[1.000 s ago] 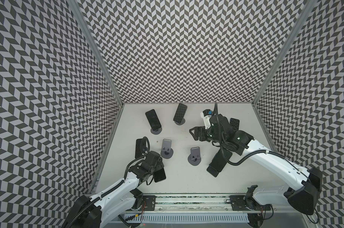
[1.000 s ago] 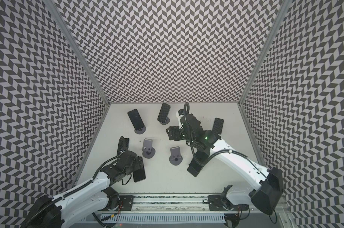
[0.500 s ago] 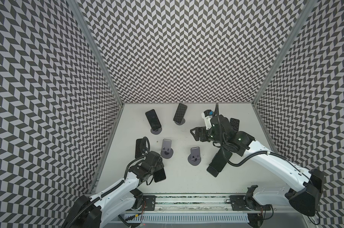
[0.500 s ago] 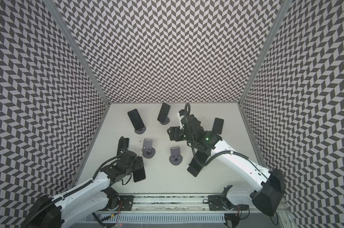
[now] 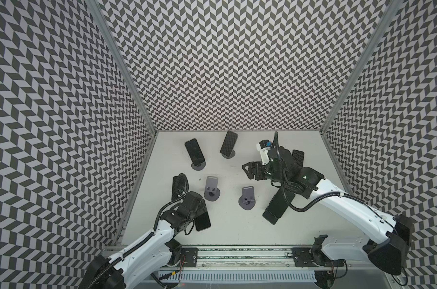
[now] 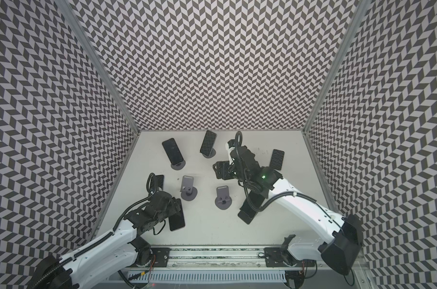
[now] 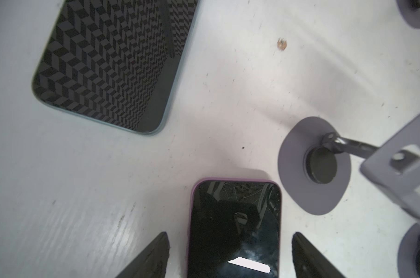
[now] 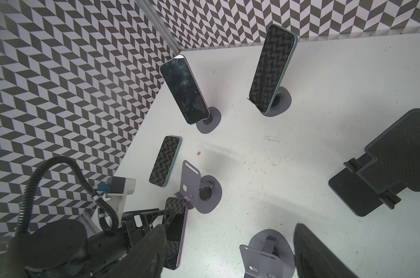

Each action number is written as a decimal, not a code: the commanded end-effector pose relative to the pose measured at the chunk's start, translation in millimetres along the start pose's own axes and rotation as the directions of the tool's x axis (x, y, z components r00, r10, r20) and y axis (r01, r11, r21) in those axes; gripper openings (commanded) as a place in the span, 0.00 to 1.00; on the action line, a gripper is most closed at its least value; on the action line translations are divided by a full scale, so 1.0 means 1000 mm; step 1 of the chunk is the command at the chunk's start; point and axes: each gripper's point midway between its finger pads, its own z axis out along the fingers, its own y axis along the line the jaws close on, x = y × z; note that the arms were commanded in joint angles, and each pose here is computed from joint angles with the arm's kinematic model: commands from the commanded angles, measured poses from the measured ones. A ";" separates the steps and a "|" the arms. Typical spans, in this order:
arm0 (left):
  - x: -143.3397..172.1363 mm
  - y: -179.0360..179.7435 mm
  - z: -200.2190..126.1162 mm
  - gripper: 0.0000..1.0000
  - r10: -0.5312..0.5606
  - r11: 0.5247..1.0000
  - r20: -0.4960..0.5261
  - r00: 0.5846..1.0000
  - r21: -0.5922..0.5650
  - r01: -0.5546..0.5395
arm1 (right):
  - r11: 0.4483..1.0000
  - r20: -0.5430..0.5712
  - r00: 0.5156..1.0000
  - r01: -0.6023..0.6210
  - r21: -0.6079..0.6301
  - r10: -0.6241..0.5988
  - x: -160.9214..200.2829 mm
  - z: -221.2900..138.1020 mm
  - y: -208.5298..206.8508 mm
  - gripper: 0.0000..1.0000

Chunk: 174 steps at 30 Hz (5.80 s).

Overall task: Remove the phone from the phone stand
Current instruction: Place the phone at the bottom-left of the table, then remove the phone from the phone stand.

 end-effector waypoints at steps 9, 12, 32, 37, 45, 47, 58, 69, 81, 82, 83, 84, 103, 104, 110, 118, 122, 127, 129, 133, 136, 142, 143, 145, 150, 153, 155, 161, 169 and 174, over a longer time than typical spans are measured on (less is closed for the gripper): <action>-0.026 0.001 -0.015 0.80 -0.031 0.999 0.099 0.995 -0.025 0.034 | 0.999 0.046 0.999 0.003 -0.042 -0.001 -0.019 0.001 0.015 0.81; -0.034 -0.001 -0.022 0.80 -0.028 0.999 0.122 0.992 -0.031 0.032 | 0.999 0.046 0.999 0.004 -0.045 -0.002 -0.021 0.000 0.017 0.81; -0.148 -0.094 -0.149 0.81 0.383 0.888 0.440 0.813 0.067 -0.455 | 0.984 0.055 0.996 -0.072 0.163 0.063 -0.033 -0.030 0.014 0.81; -0.150 -0.116 -0.192 0.81 0.434 0.788 0.536 0.724 0.165 -0.594 | 0.949 0.101 0.981 -0.188 0.255 0.167 -0.033 -0.048 0.016 0.81; -0.124 -0.134 -0.246 0.81 0.419 0.615 0.607 0.675 0.357 -0.703 | 0.908 0.007 0.955 -0.283 0.309 0.296 -0.007 -0.032 0.030 0.82; -0.115 -0.134 -0.254 0.81 0.414 0.571 0.625 0.662 0.388 -0.723 | 0.897 -0.007 0.954 -0.280 0.342 0.300 -0.002 -0.030 0.035 0.83; -0.096 -0.127 -0.295 0.87 0.446 0.399 0.729 0.519 0.357 -0.844 | 0.807 0.036 0.932 -0.331 0.489 0.360 0.047 -0.031 0.046 0.83; -0.071 -0.144 -0.318 0.89 0.412 0.186 0.800 0.437 0.396 -0.899 | 0.723 0.056 0.886 -0.411 0.556 0.460 0.093 -0.040 0.025 0.83; -0.057 -0.152 -0.300 0.88 0.418 0.157 0.776 0.473 0.451 -0.879 | 0.642 0.115 0.843 -0.482 0.597 0.526 0.118 -0.053 -0.005 0.83; -0.057 -0.153 -0.297 0.88 0.414 0.161 0.776 0.477 0.453 -0.877 | 0.638 0.113 0.841 -0.482 0.601 0.529 0.120 -0.053 -0.006 0.85; -0.057 -0.154 -0.295 0.88 0.410 0.165 0.775 0.481 0.455 -0.875 | 0.633 0.109 0.838 -0.482 0.606 0.534 0.123 -0.053 -0.007 0.86; -0.057 -0.154 -0.294 0.88 0.406 0.166 0.777 0.481 0.455 -0.875 | 0.626 0.107 0.834 -0.486 0.610 0.542 0.126 -0.053 -0.008 0.86; -0.054 -0.167 -0.245 0.86 0.407 0.240 0.720 0.562 0.509 -0.827 | 0.597 0.209 0.825 -0.532 0.601 0.524 0.119 -0.059 -0.025 0.86; -0.052 -0.167 -0.242 0.86 0.408 0.242 0.714 0.569 0.516 -0.822 | 0.594 0.207 0.826 -0.529 0.605 0.525 0.121 -0.060 -0.028 0.86; -0.045 -0.169 -0.233 0.86 0.402 0.229 0.702 0.588 0.544 -0.807 | 0.559 0.192 0.801 -0.545 0.625 0.567 0.138 -0.067 -0.038 0.85; -0.044 -0.183 -0.220 0.85 0.411 0.225 0.684 0.603 0.566 -0.793 | 0.547 0.195 0.790 -0.557 0.625 0.581 0.145 -0.077 -0.049 0.85; -0.035 -0.186 -0.209 0.84 0.417 0.210 0.677 0.606 0.577 -0.789 | 0.543 0.193 0.790 -0.554 0.631 0.582 0.149 -0.079 -0.054 0.85; -0.019 -0.195 -0.199 0.84 0.413 0.157 0.694 0.591 0.584 -0.796 | 0.526 0.196 0.782 -0.559 0.641 0.592 0.155 -0.081 -0.059 0.84; -0.012 -0.199 -0.196 0.84 0.420 0.132 0.700 0.578 0.582 -0.802 | 0.518 0.199 0.774 -0.566 0.641 0.601 0.157 -0.081 -0.060 0.84; 0.003 -0.202 -0.187 0.85 0.434 0.087 0.709 0.555 0.580 -0.810 | 0.495 0.211 0.762 -0.578 0.649 0.612 0.162 -0.081 -0.064 0.82; 0.013 -0.200 -0.182 0.86 0.419 0.056 0.718 0.555 0.590 -0.805 | 0.487 0.227 0.764 -0.578 0.655 0.603 0.165 -0.081 -0.069 0.81; 0.028 -0.189 -0.169 0.89 0.405 0.034 0.723 0.559 0.599 -0.800 | 0.476 0.256 0.768 -0.584 0.658 0.588 0.162 -0.080 -0.076 0.81; 0.030 -0.188 -0.167 0.89 0.408 0.034 0.724 0.556 0.597 -0.802 | 0.477 0.254 0.770 -0.580 0.661 0.585 0.162 -0.080 -0.076 0.81; 0.033 -0.184 -0.164 0.90 0.411 0.026 0.729 0.547 0.590 -0.807 | 0.472 0.248 0.769 -0.576 0.667 0.589 0.162 -0.078 -0.075 0.82; 0.033 -0.183 -0.163 0.92 0.408 0.025 0.742 0.532 0.574 -0.818 | 0.452 0.238 0.766 -0.566 0.690 0.597 0.170 -0.074 -0.075 0.83; 0.034 -0.183 -0.165 0.92 0.402 0.012 0.750 0.525 0.569 -0.822 | 0.439 0.240 0.768 -0.560 0.703 0.594 0.172 -0.073 -0.080 0.84; 0.035 -0.183 -0.167 0.93 0.399 0.002 0.754 0.521 0.568 -0.823 | 0.435 0.243 0.771 -0.555 0.709 0.588 0.171 -0.072 -0.083 0.85; 0.038 -0.181 -0.165 0.93 0.411 0.001 0.756 0.509 0.558 -0.830 | 0.416 0.248 0.774 -0.545 0.728 0.582 0.163 -0.069 -0.092 0.87; 0.035 -0.181 -0.164 0.93 0.412 0.024 0.756 0.509 0.549 -0.835 | 0.381 0.261 0.781 -0.530 0.757 0.567 0.157 -0.066 -0.108 0.88; 0.043 -0.182 -0.167 0.93 0.419 -0.004 0.753 0.507 0.560 -0.828 | 0.366 0.275 0.778 -0.534 0.762 0.565 0.154 -0.065 -0.113 0.89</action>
